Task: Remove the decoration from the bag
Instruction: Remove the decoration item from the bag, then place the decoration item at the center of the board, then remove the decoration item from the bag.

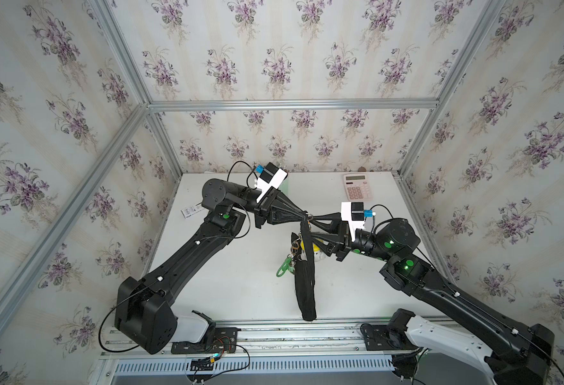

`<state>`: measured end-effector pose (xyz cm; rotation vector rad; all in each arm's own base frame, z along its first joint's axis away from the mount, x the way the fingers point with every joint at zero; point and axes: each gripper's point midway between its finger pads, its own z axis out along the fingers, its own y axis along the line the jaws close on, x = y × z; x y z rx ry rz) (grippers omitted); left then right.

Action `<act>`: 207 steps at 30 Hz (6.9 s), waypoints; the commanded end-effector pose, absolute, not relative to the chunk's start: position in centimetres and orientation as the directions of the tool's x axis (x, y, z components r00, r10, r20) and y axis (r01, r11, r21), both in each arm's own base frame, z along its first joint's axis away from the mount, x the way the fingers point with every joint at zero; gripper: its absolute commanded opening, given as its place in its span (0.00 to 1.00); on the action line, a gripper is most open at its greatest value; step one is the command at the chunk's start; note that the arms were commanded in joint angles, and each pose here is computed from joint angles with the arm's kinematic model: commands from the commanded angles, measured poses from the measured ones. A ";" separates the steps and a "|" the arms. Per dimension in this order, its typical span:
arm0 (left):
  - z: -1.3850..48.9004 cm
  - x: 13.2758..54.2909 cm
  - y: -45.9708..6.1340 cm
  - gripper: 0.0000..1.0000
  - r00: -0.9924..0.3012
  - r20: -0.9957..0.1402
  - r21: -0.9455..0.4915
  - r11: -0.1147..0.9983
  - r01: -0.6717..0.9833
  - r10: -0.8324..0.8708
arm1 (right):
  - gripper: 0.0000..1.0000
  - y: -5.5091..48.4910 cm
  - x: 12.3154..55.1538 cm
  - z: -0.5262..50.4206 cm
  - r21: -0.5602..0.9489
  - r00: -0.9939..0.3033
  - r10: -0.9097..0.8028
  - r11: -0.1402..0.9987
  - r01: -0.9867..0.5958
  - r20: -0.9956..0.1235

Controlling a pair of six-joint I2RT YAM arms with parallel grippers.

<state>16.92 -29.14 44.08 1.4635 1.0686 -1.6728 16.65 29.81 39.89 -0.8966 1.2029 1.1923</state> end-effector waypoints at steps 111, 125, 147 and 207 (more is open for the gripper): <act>41.0 16.4 -26.6 0.00 -0.022 -0.998 -0.025 -0.058 0.998 0.055 | 0.00 19.6 38.4 17.6 0.351 -0.625 0.088 0.883 -0.311 -0.775; 41.0 16.3 -26.3 0.00 -0.007 -0.998 -0.010 -0.052 0.999 0.057 | 0.10 15.9 42.2 10.5 0.342 -0.802 0.111 0.932 -0.121 -0.587; 40.6 16.1 -26.3 0.00 -0.017 -0.998 -0.021 -0.061 0.998 0.063 | 0.26 15.8 42.6 11.0 0.328 -0.804 0.100 0.937 -0.122 -0.586; 45.9 23.0 -28.6 0.00 -0.184 -0.975 -0.215 0.304 0.928 -0.126 | 0.66 32.2 22.5 34.8 0.241 -0.242 -0.008 0.064 -0.968 -0.970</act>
